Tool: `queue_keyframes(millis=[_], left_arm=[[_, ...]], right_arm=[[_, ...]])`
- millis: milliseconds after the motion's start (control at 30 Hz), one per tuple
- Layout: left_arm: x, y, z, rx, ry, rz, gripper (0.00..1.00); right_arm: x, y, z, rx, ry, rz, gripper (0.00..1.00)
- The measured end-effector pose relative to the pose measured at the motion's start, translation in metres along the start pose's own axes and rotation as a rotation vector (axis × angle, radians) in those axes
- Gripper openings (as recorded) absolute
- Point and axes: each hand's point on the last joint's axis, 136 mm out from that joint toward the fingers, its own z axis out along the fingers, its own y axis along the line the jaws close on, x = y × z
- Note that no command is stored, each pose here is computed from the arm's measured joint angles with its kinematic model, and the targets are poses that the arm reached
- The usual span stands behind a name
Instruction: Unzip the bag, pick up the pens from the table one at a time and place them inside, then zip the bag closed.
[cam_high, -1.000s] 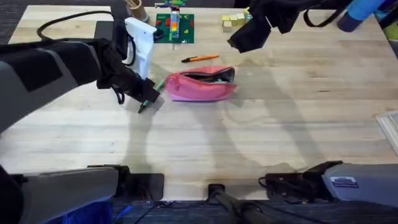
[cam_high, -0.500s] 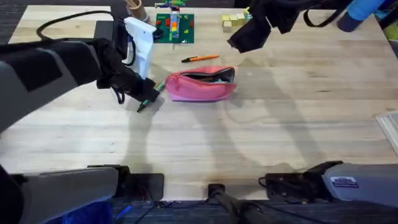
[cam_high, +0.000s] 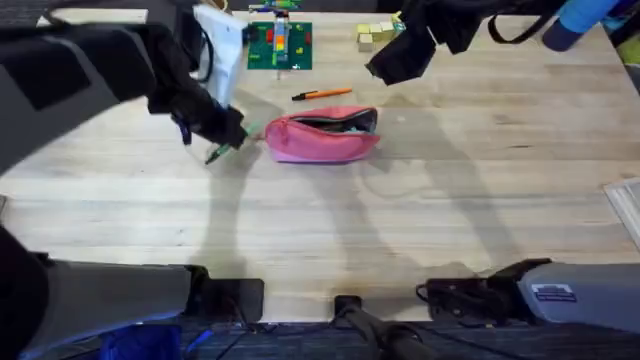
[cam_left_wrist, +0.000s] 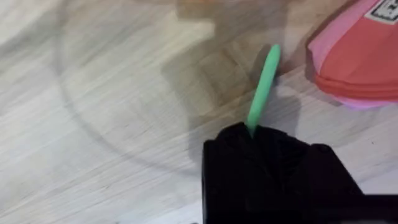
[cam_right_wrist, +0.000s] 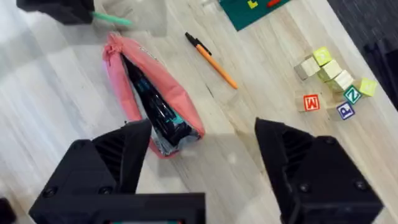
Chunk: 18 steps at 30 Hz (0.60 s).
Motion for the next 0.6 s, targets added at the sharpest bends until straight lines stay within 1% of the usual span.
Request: queue_keyframes(millis=[133,367,467,600], left_arm=[[-0.019,0.011,-0.02,-0.038,-0.03,0.004,0.042],[-0.047,0.02,-0.055,-0.064,-0.088,0.01,0.043],[-0.059,0.019,-0.07,-0.052,-0.126,0.015,0.043],[-0.084,0.012,-0.092,-0.002,-0.222,0.033,0.043]], right_arm=[[0.0,0.0,0.0,0.0,0.0,0.0,0.997],[0.001,-0.002,0.0,0.007,0.004,0.012,0.996],[0.006,-0.005,-0.002,0.012,0.015,0.044,0.996],[0.014,-0.01,-0.006,0.025,0.035,0.086,0.996]])
